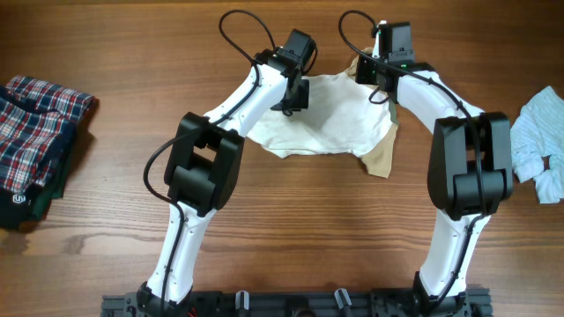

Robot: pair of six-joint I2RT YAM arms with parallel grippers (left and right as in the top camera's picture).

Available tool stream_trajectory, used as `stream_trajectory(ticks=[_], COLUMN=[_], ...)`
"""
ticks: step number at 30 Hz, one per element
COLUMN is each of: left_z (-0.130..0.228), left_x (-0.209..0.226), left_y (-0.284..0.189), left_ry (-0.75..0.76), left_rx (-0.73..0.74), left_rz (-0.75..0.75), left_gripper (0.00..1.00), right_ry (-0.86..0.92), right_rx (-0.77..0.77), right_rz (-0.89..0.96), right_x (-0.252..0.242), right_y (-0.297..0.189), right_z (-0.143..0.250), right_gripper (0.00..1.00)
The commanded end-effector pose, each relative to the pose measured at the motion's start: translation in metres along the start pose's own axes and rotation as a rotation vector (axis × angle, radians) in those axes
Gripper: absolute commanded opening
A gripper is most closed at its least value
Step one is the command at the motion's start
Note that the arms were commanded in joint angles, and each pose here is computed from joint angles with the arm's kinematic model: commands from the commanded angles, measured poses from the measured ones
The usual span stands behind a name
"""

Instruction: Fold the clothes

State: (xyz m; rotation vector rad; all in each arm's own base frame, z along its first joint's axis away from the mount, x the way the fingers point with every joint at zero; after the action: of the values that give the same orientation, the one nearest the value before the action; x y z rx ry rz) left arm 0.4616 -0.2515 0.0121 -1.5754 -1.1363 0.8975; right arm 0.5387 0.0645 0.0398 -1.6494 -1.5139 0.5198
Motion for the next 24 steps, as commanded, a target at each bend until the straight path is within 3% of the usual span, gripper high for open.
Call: stream_trajectory(ticks=[1,8,24], left_z=[0.014,0.014,0.014], left_x=[0.011,0.011,0.011], left_y=[0.016,0.016,0.016], left_ry=[-0.003,-0.003,-0.003], left_rx=[0.053,0.054,0.053], left_rz=[-0.042,-0.042,-0.042], left_gripper=[0.24,0.24,0.25], right_ry=[0.031,0.029,-0.027], right_rx=[0.016,0.027,-0.058], right_rz=[0.023,-0.115,-0.149], right_x=[-0.007,0.012,0.019], right_y=[0.008,0.036,0.044], right_z=[0.006,0.017,0.003], right_gripper=[0.04,0.04,0.04])
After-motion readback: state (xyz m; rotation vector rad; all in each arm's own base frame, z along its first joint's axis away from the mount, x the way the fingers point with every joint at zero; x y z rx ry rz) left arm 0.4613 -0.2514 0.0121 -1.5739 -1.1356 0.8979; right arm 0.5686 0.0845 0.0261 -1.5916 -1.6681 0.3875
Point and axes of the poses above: each gripper's point midway between its finger pads, its own y axis out along the fingers, its own x axis along the line the jaws close on, z = x × y, the point moved 1 cm from there along -y, back along the fingers, and after that the axes turned 12 degrees about y, right-handed, at the moved point
